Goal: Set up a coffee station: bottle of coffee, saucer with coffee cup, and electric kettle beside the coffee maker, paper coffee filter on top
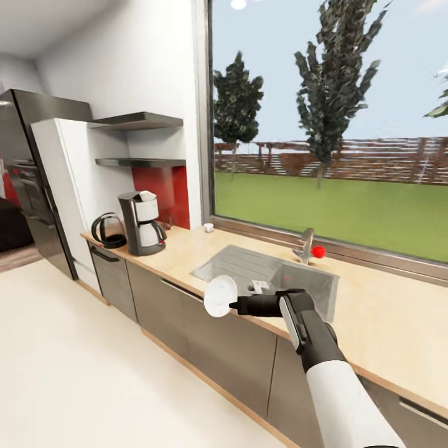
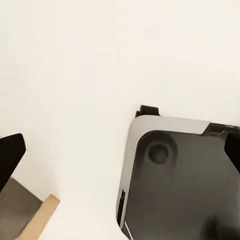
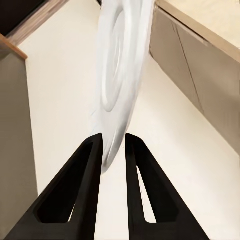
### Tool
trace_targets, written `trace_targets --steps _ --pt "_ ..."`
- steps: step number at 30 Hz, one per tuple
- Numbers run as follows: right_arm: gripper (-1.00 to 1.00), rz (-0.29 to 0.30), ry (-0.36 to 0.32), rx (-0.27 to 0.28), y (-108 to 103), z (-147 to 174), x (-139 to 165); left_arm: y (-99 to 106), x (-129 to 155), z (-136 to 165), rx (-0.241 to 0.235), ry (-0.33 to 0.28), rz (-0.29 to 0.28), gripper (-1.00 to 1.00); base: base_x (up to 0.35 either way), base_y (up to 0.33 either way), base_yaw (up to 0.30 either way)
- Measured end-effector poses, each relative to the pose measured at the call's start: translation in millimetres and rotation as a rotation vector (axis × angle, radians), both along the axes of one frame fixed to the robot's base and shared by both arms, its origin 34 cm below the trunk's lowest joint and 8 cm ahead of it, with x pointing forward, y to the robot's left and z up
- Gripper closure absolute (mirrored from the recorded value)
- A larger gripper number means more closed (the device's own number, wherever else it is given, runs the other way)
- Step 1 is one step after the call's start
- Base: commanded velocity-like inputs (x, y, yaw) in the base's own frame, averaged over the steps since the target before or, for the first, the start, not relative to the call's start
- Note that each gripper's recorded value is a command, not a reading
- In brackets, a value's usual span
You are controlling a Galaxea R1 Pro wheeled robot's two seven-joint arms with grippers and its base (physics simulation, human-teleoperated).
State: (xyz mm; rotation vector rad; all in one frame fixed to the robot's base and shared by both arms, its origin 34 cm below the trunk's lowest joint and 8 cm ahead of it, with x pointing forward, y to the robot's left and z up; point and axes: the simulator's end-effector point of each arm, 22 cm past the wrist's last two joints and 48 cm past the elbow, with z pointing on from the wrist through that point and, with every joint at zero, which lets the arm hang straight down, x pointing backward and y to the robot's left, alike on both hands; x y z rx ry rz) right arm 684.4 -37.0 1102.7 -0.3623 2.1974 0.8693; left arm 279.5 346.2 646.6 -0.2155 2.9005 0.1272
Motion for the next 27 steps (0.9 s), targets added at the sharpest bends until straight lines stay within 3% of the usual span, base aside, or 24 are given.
trace_targets --steps 27 --pt "1.00 -0.004 0.007 0.002 -1.3 -6.3 3.3 0.7 -0.9 -1.4 0.000 0.006 0.001 -1.00 0.229 0.233 0.264"
